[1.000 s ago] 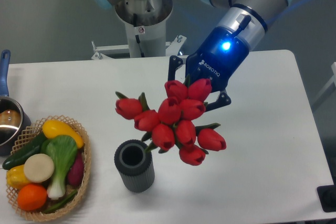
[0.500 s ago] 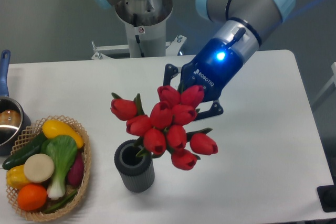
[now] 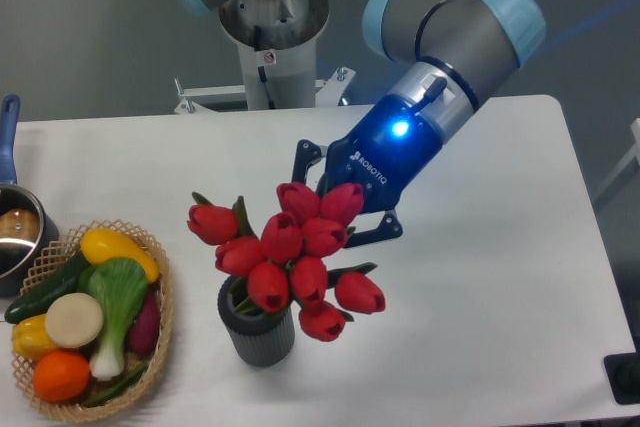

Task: Insert the flowers into the vase
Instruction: 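Lower the tulip stems into the grey vase opening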

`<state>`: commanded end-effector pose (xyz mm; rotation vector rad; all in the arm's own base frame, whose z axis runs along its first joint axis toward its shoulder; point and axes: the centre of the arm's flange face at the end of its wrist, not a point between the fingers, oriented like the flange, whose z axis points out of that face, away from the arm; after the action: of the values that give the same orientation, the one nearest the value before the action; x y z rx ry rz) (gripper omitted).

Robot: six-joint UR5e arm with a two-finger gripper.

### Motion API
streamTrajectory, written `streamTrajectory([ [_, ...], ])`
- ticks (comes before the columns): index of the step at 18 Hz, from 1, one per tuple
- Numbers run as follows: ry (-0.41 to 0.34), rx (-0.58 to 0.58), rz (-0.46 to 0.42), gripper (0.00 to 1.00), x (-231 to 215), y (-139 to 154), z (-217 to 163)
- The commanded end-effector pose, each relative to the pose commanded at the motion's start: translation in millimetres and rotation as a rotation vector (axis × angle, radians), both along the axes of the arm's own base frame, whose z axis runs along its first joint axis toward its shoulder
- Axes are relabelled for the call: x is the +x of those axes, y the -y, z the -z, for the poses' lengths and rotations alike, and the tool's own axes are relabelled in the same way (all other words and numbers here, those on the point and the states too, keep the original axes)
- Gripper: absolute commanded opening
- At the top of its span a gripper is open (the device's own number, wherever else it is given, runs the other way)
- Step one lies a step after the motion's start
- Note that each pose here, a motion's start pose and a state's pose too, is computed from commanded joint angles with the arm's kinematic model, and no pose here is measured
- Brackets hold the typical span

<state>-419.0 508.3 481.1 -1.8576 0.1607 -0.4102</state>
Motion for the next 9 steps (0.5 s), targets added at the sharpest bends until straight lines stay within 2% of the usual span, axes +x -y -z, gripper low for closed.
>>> streamTrajectory([
  [9, 0.015, -0.030, 0.007, 0.08, -0.6, -10.8, 29.3],
])
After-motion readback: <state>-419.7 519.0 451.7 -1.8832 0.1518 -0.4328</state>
